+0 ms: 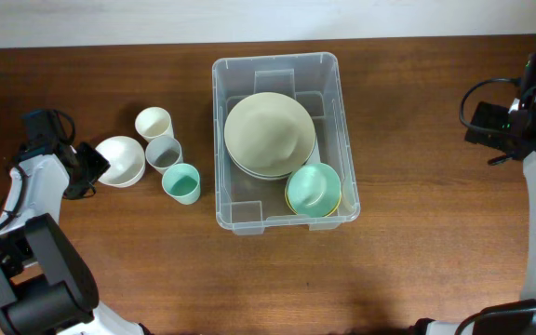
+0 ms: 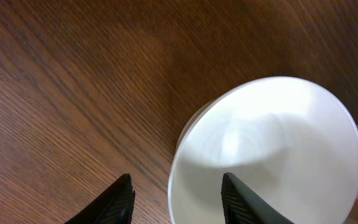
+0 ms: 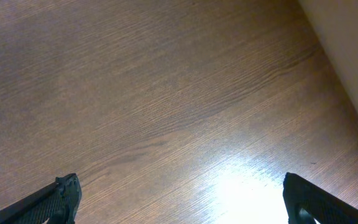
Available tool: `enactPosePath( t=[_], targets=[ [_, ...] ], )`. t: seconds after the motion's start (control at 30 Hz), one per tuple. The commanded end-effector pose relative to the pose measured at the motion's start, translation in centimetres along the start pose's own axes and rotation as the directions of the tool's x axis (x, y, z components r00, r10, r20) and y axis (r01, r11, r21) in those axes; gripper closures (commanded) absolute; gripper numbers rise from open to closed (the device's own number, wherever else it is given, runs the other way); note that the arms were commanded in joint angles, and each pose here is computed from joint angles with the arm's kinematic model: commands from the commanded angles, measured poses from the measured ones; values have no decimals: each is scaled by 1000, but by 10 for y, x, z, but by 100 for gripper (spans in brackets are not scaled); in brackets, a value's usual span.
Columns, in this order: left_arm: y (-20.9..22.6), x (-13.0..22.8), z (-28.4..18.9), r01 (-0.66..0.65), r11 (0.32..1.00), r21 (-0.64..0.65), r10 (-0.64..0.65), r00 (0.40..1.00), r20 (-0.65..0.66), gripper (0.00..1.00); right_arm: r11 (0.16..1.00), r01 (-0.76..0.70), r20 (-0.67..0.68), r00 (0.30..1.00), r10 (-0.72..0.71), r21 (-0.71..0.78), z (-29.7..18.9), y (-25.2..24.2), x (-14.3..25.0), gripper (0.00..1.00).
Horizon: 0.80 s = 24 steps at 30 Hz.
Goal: Pack container
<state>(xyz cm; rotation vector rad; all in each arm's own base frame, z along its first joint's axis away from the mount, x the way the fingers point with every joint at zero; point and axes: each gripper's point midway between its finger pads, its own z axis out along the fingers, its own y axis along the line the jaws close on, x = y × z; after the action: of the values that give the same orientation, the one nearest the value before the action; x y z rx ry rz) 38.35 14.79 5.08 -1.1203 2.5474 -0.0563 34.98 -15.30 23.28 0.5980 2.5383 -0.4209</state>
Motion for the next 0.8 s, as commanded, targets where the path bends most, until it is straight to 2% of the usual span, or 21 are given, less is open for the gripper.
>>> enactPosePath(
  t=[0.0,0.4,0.7,0.77],
  targets=[
    [1,3,7,1,1000,1,-1,1000,-20,53,1000,-5,3,1000,5,13,0,-3,-1,1],
    [7,14,31,2,1000,-23,-4,997,-76,53,1000,-5,3,1000,5,13,0,-3,-1,1],
    [5,10,34,2,1000,-15,-3,998,-60,54,1000,-5,3,1000,5,13,0,-3,-1,1],
    [4,9,34,2,1000,-12,-2,999,-54,58,1000,-5,3,1000,5,13,0,-3,-1,1]
  ],
)
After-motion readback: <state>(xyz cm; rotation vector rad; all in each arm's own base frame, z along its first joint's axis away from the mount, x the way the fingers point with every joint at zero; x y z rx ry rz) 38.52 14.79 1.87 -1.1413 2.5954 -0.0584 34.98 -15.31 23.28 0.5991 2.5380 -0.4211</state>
